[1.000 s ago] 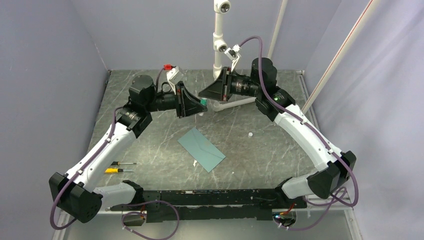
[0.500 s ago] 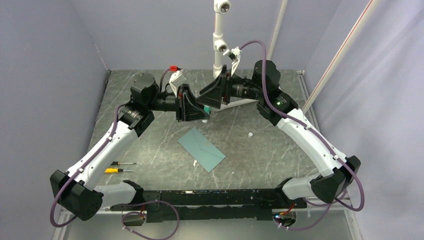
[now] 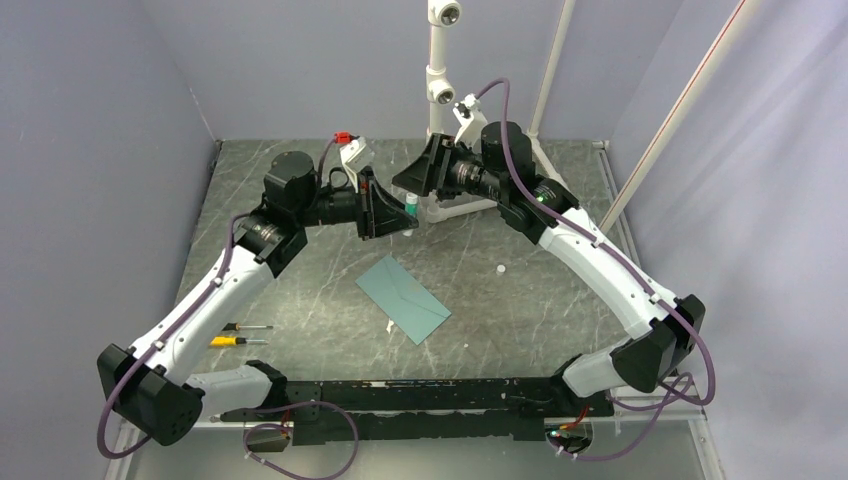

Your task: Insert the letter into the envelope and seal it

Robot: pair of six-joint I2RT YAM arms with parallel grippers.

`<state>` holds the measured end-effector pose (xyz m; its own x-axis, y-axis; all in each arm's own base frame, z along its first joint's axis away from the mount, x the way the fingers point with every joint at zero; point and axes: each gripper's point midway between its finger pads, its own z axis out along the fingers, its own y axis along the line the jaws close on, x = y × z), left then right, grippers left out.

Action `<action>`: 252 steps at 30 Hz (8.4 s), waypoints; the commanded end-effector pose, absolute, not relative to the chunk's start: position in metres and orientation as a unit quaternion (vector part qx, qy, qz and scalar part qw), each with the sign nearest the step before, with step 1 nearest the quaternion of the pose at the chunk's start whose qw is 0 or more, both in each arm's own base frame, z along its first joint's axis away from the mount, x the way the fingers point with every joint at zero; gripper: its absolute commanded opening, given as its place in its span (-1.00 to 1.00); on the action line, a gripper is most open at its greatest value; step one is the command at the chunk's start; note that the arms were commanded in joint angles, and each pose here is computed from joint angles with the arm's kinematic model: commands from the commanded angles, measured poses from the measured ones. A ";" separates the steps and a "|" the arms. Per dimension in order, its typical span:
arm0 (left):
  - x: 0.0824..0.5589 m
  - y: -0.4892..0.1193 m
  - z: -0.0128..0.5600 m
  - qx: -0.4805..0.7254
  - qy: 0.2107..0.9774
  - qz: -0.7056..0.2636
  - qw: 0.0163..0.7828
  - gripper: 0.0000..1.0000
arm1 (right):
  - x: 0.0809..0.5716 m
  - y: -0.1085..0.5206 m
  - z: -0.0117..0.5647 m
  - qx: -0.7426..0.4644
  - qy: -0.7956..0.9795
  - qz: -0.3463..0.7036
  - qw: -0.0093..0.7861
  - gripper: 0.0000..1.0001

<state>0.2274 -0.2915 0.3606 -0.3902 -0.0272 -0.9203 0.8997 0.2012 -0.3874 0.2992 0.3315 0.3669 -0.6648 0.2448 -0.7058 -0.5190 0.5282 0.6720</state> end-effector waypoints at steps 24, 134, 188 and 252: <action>0.242 -0.287 0.376 0.295 0.663 -0.514 0.458 -0.95 | 0.264 0.343 0.390 -0.132 0.748 0.551 0.346 0.00; 0.321 -0.281 0.361 -0.097 0.759 -0.525 0.372 -0.95 | 0.271 0.281 0.363 -0.146 0.748 0.362 0.537 0.35; 0.234 -0.232 0.383 0.140 0.721 -0.631 0.250 0.62 | 0.218 0.341 0.352 -0.428 0.634 0.451 0.461 -1.00; 0.271 -0.198 0.307 0.080 0.807 -0.460 0.360 -0.95 | 0.298 0.166 0.181 0.032 0.904 0.104 0.413 0.37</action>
